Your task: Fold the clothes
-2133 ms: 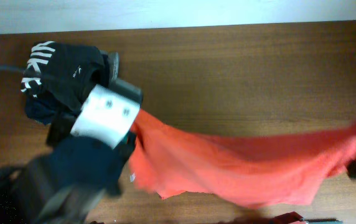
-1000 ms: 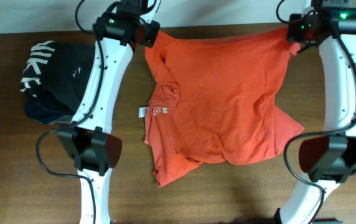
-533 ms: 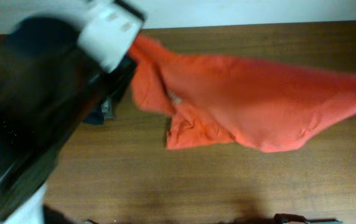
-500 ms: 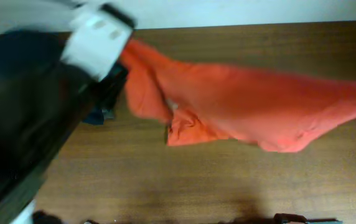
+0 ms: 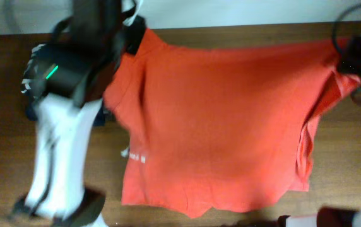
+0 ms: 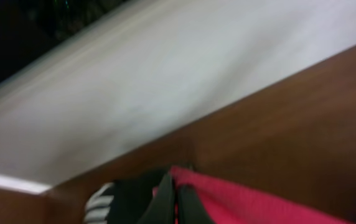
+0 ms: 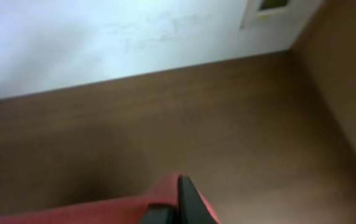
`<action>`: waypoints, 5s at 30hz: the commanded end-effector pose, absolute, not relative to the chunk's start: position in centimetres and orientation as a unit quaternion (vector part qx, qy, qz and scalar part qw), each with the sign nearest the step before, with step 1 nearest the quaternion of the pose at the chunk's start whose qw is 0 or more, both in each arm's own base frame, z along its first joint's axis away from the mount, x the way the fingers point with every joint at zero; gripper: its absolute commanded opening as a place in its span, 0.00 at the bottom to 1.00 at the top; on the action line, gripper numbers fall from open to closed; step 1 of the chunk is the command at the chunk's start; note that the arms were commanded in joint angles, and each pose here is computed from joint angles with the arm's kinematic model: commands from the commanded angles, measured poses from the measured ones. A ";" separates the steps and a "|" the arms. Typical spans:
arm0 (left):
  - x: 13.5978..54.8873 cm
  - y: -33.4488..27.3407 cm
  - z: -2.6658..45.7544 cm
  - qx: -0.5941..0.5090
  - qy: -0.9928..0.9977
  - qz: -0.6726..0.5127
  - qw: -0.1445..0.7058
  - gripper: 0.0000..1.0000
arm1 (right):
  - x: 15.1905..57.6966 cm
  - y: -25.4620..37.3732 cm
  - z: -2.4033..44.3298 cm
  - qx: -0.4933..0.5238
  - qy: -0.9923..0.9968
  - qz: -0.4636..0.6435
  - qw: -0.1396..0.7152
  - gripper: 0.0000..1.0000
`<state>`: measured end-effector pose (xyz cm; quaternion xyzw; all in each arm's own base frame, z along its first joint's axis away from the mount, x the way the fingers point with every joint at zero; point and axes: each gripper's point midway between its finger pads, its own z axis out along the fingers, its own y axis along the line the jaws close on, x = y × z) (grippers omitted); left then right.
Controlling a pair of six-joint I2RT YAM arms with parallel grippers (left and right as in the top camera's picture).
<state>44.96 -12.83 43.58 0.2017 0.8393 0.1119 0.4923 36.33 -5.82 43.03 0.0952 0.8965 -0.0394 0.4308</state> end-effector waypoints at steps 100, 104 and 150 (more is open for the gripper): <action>47.4 -21.4 1.8 0.149 0.976 -0.162 0.006 0.47 | 44.0 -7.0 25.8 0.126 0.954 0.131 0.240 0.41; 46.9 -21.2 1.0 0.144 0.977 -0.159 -0.009 0.46 | 44.0 -7.0 25.8 0.126 0.954 0.131 0.239 0.41; 48.0 -8.9 32.6 0.109 0.937 -0.068 0.326 0.61 | 35.3 -8.0 -2.4 0.315 0.941 0.112 0.056 0.04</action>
